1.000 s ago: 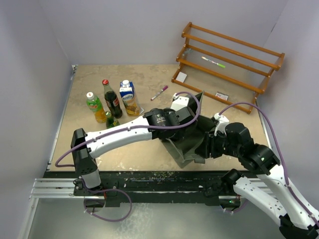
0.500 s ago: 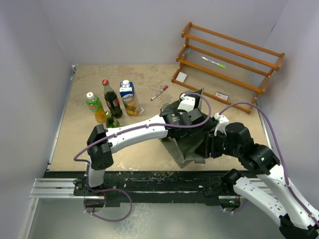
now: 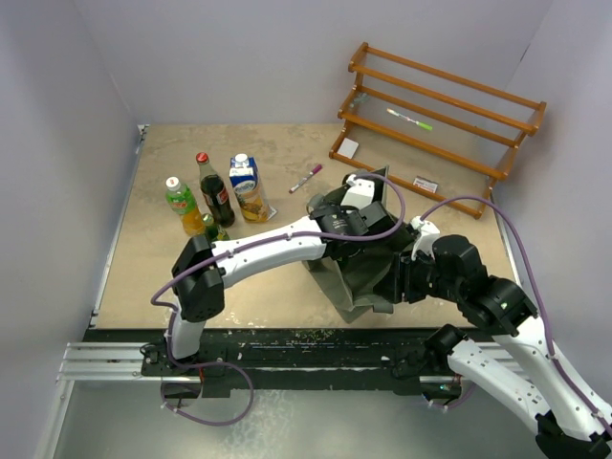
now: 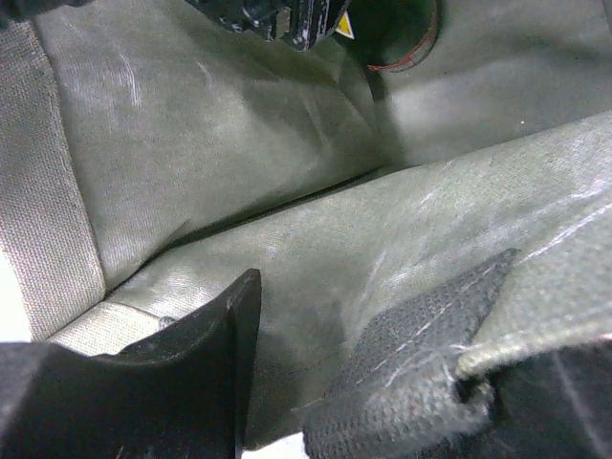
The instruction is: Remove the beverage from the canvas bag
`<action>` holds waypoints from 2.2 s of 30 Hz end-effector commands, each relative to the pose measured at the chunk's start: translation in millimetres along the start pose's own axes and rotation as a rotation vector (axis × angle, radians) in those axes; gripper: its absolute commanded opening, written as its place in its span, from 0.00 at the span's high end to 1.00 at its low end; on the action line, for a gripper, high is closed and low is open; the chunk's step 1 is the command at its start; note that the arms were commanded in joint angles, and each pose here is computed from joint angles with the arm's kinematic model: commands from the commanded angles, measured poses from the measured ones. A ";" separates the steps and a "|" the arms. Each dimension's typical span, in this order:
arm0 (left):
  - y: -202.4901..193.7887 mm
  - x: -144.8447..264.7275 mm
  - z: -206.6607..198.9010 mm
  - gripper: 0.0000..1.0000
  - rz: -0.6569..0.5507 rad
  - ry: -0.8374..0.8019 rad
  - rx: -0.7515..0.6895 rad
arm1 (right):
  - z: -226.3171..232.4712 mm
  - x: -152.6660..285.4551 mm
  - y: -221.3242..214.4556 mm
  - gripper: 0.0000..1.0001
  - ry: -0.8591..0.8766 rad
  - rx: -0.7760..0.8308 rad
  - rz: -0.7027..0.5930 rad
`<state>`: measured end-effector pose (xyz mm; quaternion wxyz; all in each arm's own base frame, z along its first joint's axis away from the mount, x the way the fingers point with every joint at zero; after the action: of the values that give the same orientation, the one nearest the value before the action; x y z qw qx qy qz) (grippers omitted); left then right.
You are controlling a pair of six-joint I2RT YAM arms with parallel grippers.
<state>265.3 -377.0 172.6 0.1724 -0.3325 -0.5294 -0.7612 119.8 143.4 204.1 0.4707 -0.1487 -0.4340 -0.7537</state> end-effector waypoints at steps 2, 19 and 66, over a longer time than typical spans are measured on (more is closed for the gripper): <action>7.6 -11.4 8.5 0.45 -0.053 0.041 -0.017 | 8.8 4.3 4.8 0.52 0.047 0.037 -0.021; 43.5 18.6 4.6 1.00 -0.137 -0.106 -0.048 | 9.1 7.4 4.9 0.52 0.053 0.044 -0.031; 173.0 304.9 197.3 1.00 -0.508 -0.486 0.830 | -9.9 1.5 23.8 0.53 -0.133 -0.081 -0.090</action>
<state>237.9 -280.5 441.9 0.0812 -0.3359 -0.7938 -0.5005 135.2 129.3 205.9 0.4073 -0.1928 -0.4381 -0.7778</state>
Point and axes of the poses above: each gripper's point midway between its finger pads, its own x axis back along the fingers, its own z axis along the line the jaws close on, y = z × x, the point moved 1 cm from there along x, back along the fingers, and after that the axes turned 13 degrees about -x, right-handed, at the moved point
